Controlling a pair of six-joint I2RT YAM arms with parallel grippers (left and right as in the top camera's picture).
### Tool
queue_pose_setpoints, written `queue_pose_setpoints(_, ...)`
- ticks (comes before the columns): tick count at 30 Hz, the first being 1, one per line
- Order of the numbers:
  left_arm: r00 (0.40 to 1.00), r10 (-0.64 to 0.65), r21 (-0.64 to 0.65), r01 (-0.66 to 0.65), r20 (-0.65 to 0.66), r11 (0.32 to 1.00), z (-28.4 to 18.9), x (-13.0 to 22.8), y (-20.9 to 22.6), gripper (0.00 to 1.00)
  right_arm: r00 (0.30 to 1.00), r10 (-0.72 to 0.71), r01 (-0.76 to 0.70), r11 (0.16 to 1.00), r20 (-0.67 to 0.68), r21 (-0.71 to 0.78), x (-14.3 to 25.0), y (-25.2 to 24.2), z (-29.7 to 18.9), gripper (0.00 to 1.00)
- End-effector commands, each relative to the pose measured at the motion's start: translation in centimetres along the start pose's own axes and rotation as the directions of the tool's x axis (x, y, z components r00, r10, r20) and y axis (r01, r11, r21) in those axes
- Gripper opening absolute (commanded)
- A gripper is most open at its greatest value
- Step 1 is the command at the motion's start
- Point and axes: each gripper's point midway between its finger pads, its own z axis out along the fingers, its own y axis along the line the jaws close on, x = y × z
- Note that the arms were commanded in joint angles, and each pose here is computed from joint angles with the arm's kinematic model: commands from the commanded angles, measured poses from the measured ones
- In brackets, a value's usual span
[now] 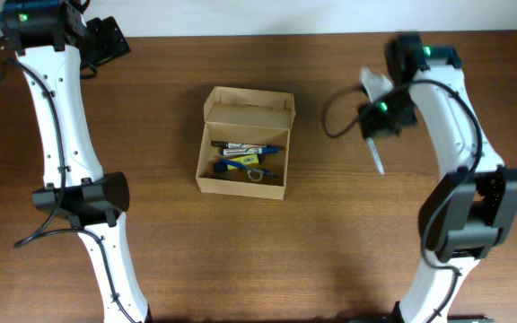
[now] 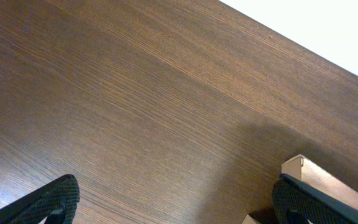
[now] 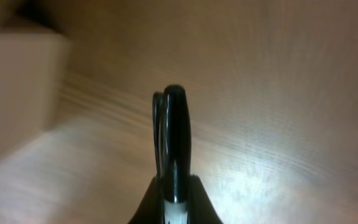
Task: Pack container
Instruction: 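Carry the Sharpie into the box and release it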
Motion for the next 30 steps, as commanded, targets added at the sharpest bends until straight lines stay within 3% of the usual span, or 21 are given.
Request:
queue_pose_setpoints(1, 1.0, 0.004, -0.011, -0.003, 0.018, 1.0, -0.2, -0.4, 0.4, 1.0, 0.965, -0.182, 0.171, 0.983, 0.19, 0.072, -3.6, 6.1, -6.6, 0.04)
queue_pose_setpoints(4, 1.0, 0.004, -0.011, -0.004, 0.018, 1.0, -0.2, -0.4, 0.4, 1.0, 0.864, -0.43, 0.407, 0.903, 0.262, 0.139, -5.4, 11.7, -8.8, 0.04)
queue_pose_setpoints(8, 1.0, 0.004, -0.011, -0.004, 0.018, 1.0, -0.2, -0.4, 0.4, 1.0, 0.662, -0.698, 0.675, 0.714, 0.273, 0.188, -6.1, 18.7, -7.8, 0.04)
queue_pose_setpoints(12, 1.0, 0.004, -0.011, -0.004, 0.018, 1.0, -0.3, -0.4, 0.4, 1.0, 0.503, -0.83, 0.825, 0.544, 0.242, 0.15, -5.5, 23.7, -4.0, 0.04)
queue_pose_setpoints(15, 1.0, 0.004, -0.011, -0.004, 0.018, 1.0, -0.2, -0.4, 0.4, 1.0, 0.425, -0.877, 0.887, 0.452, 0.222, 0.089, -4.8, 25.9, -1.1, 0.04)
queue_pose_setpoints(24, 1.0, 0.004, -0.011, -0.004, 0.018, 1.0, -0.2, -0.4, 0.4, 1.0, 0.439, -0.888, 0.898, 0.429, 0.141, -0.095, -3.4, 27.5, 7.5, 0.04)
queue_pose_setpoints(30, 1.0, 0.004, -0.011, -0.004, 0.018, 1.0, -0.2, -0.4, 0.4, 1.0, 0.502, -0.863, 0.858, 0.486, 0.065, -0.168, -2.4, 27.0, 11.4, 0.04)
